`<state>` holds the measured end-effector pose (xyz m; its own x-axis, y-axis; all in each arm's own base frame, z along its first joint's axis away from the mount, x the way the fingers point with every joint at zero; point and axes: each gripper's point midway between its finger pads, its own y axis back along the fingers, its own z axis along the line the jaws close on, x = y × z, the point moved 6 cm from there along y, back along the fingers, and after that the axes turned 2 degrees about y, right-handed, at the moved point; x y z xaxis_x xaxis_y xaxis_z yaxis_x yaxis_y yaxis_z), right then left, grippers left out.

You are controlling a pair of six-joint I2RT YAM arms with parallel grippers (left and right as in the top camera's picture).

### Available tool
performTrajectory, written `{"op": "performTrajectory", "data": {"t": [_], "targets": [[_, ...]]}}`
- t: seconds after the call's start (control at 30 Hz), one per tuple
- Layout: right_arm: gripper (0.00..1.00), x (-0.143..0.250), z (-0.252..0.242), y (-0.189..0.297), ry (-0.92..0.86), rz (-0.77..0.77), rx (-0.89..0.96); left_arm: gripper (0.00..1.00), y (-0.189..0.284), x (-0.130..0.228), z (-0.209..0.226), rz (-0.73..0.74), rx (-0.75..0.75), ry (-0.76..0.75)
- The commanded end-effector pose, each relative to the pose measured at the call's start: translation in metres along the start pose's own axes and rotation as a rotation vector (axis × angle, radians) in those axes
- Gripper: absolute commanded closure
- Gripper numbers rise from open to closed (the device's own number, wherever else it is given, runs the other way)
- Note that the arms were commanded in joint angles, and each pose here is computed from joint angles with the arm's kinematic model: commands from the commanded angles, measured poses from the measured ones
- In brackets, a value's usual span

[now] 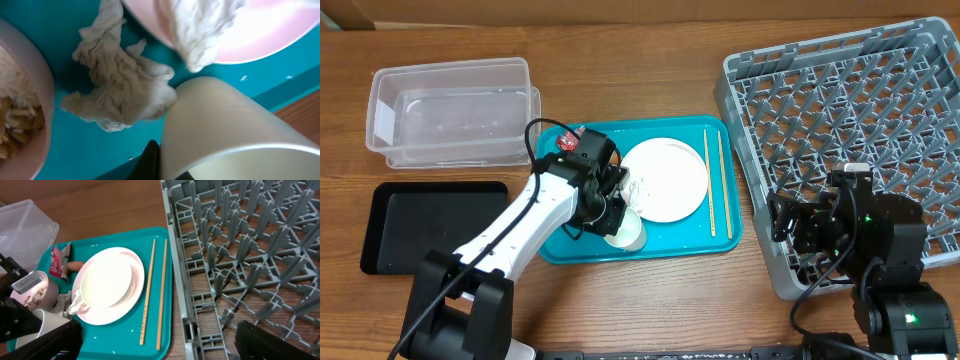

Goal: Sort waste into correct bins and load items into the dishwasher
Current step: 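Grasp the white cup on the plate with the left gripper and lift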

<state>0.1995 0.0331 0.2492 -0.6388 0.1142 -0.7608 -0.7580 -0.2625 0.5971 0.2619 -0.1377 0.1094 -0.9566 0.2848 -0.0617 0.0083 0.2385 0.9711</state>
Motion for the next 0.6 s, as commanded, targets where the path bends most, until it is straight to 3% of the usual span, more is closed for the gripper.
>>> {"op": "performTrajectory", "data": {"t": [0.0, 0.2, 0.3, 0.37, 0.47, 0.57], "targets": [[0.0, -0.013, -0.006, 0.009, 0.003, -0.057, 0.072, 0.96, 0.027, -0.02, -0.021, -0.08, 0.115, -0.051], [0.0, -0.018, -0.034, 0.015, -0.137, -0.117, 0.327, 0.96, 0.073, -0.043, -0.039, -0.166, 0.303, -0.067], [0.0, -0.023, -0.037, 0.013, -0.167, -0.143, 0.342, 0.96, 0.093, -0.055, -0.054, -0.233, 0.514, -0.101], [0.0, -0.029, -0.022, 0.004, -0.109, -0.132, 0.205, 0.96, 0.112, -0.063, -0.072, -0.289, 0.747, -0.175], [0.0, -0.034, 0.026, -0.01, 0.117, -0.091, -0.234, 0.96, 0.142, -0.073, -0.094, -0.365, 1.05, -0.326], [0.0, -0.035, 0.064, -0.008, 0.24, -0.086, -0.649, 0.96, 0.152, -0.082, -0.101, -0.383, 1.137, -0.369]]}}
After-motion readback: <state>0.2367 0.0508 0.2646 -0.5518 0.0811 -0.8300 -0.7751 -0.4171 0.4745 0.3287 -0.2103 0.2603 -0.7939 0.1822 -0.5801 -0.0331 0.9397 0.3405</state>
